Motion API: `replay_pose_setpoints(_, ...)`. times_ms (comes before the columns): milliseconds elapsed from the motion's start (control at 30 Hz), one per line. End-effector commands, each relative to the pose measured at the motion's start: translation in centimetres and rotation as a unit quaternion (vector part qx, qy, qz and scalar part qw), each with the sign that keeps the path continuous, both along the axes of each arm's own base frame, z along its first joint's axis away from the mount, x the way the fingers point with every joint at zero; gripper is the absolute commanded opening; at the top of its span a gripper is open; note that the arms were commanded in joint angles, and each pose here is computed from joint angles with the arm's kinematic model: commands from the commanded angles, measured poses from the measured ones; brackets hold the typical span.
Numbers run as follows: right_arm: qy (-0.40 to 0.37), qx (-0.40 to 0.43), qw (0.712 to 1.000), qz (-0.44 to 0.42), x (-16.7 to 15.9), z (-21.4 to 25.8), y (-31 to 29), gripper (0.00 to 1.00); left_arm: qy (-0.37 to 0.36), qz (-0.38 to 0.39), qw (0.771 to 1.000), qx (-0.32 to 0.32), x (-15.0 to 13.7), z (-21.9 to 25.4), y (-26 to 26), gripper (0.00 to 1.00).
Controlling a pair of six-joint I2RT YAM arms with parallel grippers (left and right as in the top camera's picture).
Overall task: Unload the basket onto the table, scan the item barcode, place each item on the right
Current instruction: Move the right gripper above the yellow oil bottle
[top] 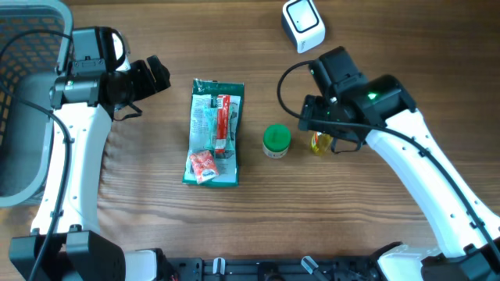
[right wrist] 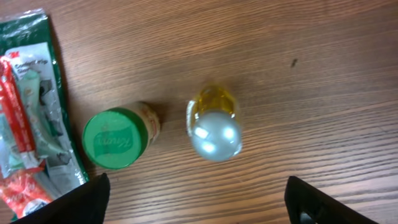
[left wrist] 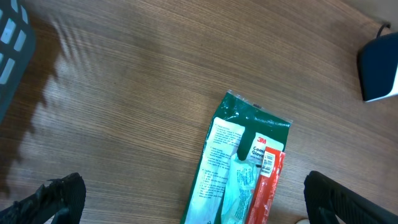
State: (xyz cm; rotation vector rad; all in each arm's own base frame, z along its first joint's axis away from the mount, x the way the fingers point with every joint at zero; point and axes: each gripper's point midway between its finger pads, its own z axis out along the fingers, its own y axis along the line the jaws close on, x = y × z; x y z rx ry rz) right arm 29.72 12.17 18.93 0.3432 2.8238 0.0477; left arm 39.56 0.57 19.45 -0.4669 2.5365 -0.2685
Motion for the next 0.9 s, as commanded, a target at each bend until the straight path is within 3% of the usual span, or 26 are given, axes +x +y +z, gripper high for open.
replay_pose_setpoints(0,-0.015,-0.013,1.0,0.006,0.4,0.7,-0.7,0.96,-0.01,-0.009,1.0,0.001,0.2,0.6,0.0,1.0)
replay_pose_setpoints(67,-0.013,-0.028,1.0,0.002,0.2,0.5,-1.3,1.0,-0.01,-0.009,1.0,0.002,0.2,0.6,0.0,1.0)
replay_pose_setpoints(867,-0.039,-0.043,0.998,0.034,2.0,0.4,-0.9,1.0,-0.01,-0.01,1.0,0.002,0.2,0.6,0.0,1.0)
